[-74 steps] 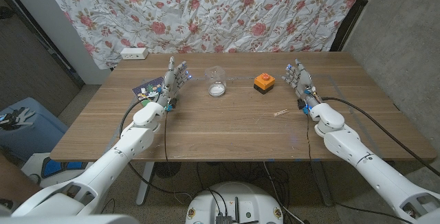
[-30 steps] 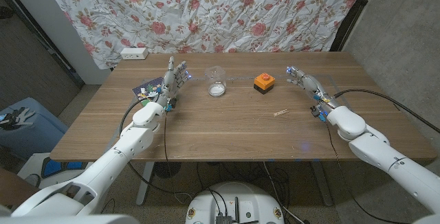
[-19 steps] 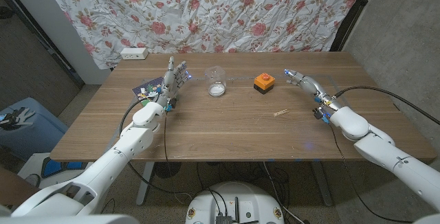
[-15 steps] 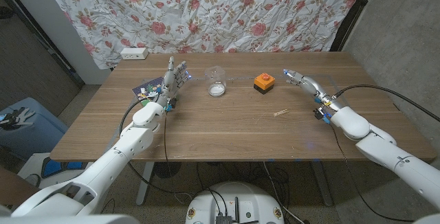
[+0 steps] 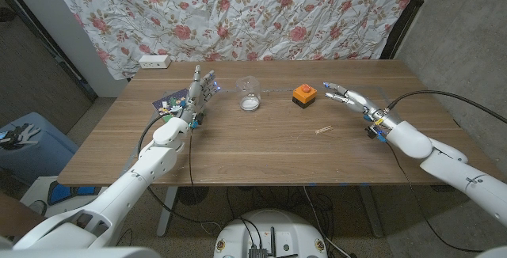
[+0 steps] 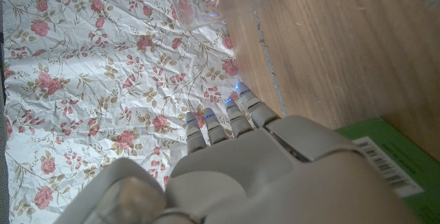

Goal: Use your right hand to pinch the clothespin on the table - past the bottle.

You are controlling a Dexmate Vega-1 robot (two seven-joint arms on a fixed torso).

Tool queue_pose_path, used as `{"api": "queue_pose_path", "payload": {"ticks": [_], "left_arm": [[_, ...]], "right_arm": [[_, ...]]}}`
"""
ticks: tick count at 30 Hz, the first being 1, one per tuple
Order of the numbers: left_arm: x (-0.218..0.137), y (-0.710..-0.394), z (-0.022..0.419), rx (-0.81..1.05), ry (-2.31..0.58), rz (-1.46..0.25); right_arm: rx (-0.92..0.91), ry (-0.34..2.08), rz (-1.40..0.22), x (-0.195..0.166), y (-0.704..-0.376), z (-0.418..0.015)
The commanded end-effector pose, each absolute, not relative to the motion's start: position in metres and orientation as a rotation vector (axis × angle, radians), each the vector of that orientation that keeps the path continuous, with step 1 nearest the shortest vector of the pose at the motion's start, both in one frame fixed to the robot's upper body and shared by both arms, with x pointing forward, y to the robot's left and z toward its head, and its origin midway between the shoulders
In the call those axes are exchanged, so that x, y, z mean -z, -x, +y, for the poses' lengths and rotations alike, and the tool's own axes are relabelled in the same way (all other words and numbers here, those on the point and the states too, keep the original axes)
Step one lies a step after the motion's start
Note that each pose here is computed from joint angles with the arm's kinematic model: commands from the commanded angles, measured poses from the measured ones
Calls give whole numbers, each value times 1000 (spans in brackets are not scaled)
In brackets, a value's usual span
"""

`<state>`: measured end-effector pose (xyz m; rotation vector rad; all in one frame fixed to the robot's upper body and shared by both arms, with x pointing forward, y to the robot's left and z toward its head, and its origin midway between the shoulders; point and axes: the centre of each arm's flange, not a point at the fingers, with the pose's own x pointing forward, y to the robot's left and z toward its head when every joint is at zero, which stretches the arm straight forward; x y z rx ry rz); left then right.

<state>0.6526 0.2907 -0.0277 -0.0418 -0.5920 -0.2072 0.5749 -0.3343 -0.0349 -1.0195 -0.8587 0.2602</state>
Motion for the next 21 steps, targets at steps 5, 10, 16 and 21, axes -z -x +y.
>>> {"api": "queue_pose_path", "payload": {"ticks": [5, 10, 16, 21], "left_arm": [[27, -653, 290, 207, 41, -593], [27, -653, 290, 207, 41, -593], [27, -653, 291, 207, 41, -593], [27, -652, 291, 207, 41, -593]], "right_arm": [[-267, 1288, -816, 25, -557, -342], [-282, 1367, -799, 21, -551, -337], [-272, 1437, -773, 15, -543, -334], [-249, 1484, -752, 12, -537, -333]]}}
